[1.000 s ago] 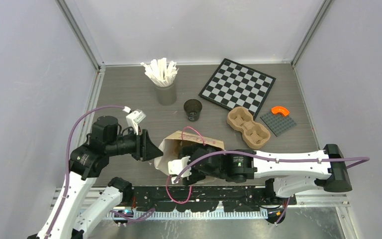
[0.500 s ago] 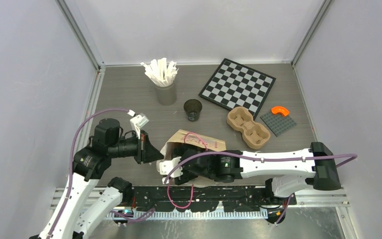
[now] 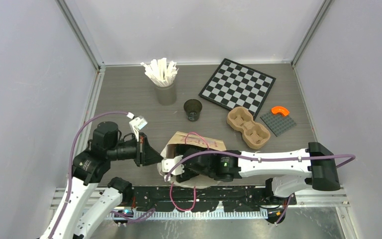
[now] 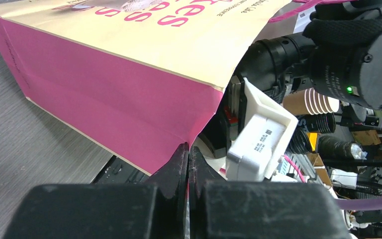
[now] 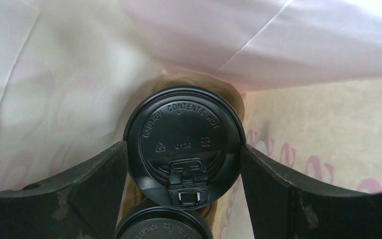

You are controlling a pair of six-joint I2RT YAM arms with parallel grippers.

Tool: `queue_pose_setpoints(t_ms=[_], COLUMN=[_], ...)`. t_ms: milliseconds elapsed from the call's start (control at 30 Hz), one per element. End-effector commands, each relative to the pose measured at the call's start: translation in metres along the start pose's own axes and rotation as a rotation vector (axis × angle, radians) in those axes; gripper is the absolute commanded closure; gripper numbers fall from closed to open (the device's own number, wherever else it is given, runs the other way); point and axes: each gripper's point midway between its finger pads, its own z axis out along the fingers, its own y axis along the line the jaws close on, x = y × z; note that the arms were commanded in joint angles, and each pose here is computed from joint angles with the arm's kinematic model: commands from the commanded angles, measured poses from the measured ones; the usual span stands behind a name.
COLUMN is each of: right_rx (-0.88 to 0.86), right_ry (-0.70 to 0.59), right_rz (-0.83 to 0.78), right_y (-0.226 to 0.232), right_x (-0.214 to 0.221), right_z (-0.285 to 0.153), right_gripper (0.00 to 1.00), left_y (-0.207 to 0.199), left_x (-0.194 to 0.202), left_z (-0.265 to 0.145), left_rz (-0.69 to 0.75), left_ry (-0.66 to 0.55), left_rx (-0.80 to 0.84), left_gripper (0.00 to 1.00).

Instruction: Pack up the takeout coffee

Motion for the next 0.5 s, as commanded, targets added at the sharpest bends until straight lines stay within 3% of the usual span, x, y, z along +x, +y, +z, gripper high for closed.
queue_pose_setpoints(t_ms=[0,467], right_rx=[0.045,0.036], right_ry=[-0.048,-0.021], right_rz=[0.024,0.035], right_y=[-0.0104,-0.0017], right_x=[-0.0077,0.001], right_z=[-0.0069,0.0021], right_gripper=[0.27,0.27], left_y=[-0.0111,-0.0154], left_x=[-0.0024,0.0033], left_z=[-0.0019,-0.0038], left_rz=[0.016,-0.006], left_ry=[-0.03,-0.055], left_rx=[0.053,0.078], left_gripper=[1.0,1.0])
